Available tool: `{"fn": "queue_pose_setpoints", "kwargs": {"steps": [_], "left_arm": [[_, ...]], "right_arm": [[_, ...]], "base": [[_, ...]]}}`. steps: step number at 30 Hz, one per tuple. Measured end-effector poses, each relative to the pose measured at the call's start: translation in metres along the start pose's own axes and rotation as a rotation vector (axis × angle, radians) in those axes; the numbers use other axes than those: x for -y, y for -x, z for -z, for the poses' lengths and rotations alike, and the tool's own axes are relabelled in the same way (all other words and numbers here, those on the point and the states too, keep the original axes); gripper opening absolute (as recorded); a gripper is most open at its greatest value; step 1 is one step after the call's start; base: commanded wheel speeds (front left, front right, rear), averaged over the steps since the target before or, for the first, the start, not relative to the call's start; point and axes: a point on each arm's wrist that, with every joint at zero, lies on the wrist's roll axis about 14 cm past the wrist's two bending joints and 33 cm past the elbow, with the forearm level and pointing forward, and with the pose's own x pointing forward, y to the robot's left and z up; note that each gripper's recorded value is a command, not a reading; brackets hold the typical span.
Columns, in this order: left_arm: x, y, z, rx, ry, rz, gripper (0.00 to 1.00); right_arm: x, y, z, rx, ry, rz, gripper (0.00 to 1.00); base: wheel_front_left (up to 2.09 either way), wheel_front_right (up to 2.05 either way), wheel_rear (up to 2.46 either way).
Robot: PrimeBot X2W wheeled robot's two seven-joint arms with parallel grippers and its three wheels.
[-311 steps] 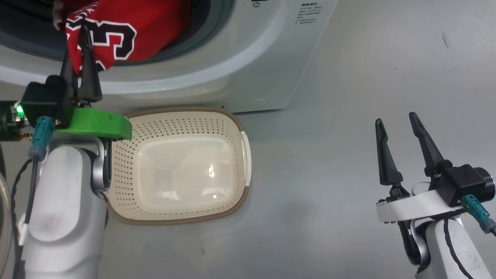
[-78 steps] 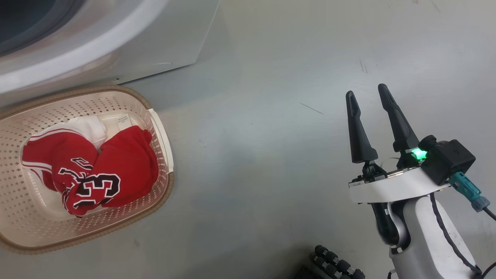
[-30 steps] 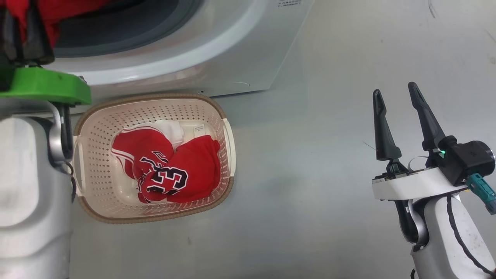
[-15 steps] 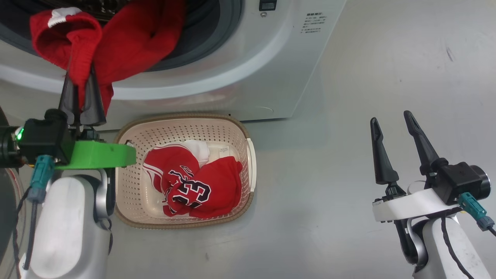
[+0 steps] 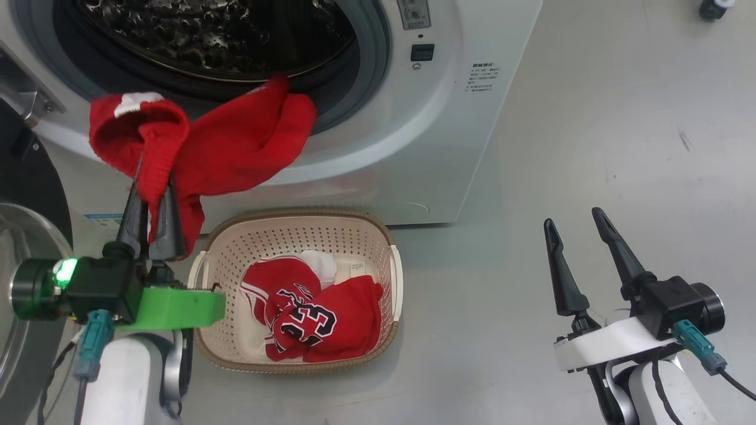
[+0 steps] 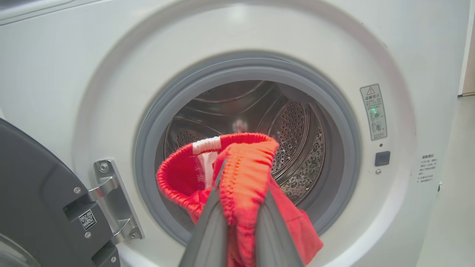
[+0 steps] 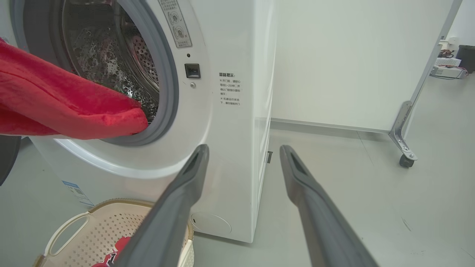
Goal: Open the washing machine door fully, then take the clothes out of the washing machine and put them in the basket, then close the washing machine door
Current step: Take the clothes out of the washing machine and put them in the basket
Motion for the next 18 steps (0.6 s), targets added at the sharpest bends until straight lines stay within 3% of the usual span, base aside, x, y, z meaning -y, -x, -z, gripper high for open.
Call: {"fn": "queue_pose_setpoints", "kwargs": {"steps": [18], "left_arm": [[0.021, 0.052, 0.116, -0.415, 0.072, 0.040, 0.00]], "right_arm": [[0.013, 0.011, 0.002, -0.009, -0.004, 0.052, 1.00]], "base": [[0.00, 0.00, 0.00]]}}
